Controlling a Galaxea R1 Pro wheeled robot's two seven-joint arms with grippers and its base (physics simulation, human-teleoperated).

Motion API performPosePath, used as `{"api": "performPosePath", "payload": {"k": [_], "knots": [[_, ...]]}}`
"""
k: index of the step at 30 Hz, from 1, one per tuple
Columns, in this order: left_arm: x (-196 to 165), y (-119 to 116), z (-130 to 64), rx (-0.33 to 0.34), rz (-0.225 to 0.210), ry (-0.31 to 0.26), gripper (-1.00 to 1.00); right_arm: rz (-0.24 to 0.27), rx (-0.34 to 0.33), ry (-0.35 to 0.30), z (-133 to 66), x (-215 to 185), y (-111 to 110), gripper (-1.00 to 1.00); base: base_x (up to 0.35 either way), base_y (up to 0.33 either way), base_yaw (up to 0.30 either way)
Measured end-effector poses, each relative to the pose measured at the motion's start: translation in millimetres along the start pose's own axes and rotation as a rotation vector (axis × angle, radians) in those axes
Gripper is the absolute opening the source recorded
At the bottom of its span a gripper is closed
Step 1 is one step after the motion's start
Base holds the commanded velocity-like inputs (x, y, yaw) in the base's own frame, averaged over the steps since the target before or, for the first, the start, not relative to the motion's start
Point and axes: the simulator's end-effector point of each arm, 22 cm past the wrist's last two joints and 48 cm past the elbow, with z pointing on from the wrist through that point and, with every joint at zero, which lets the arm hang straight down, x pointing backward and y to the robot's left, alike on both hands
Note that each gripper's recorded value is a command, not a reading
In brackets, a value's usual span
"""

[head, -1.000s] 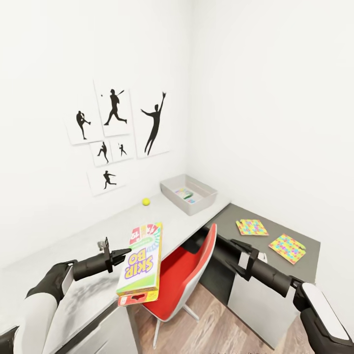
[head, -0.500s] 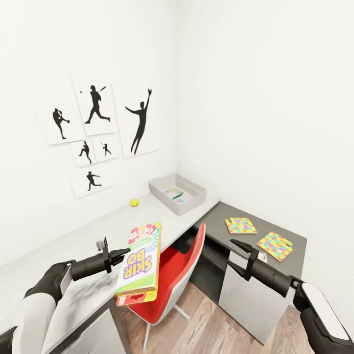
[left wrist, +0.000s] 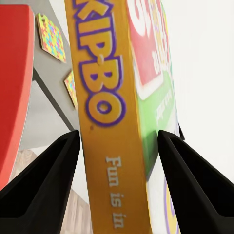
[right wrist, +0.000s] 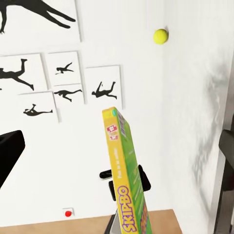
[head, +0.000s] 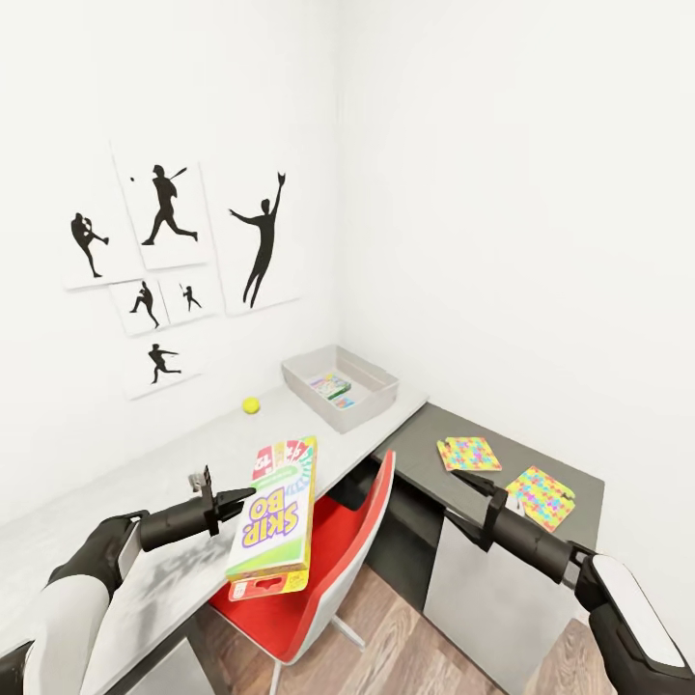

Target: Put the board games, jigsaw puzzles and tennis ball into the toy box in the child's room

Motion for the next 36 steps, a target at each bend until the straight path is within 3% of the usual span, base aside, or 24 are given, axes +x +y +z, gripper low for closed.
{"api": "performPosePath", "payload": {"k": [12,19,25,36], "knots": [[0.1,0.0,-0.3,0.002,-0.002,-0.002,-1.0,0.0,0.0,-0.001,-0.3,-0.5,0.0,1.0,0.001,-0.001,-0.008],[0.3,-0.6,-0.2,0.005,-0.001,-0.001,-1.0,-0.007,-0.005,-0.001,-0.3,-0.4,3.4,1.0,0.0,0.0,-0.166],[0.4,-0.9,-0.3,0.006,0.001,-0.002,-1.0,-0.066,-0.041,0.009,1.5,3.7,29.0,1.0,0.058,-0.001,-0.109],[0.8,-0.2,-0.6,0.005,0.0,-0.002,-1.0,-0.075,-0.038,0.004,1.4,2.7,30.8,1.0,0.079,-0.015,-0.004]]}}
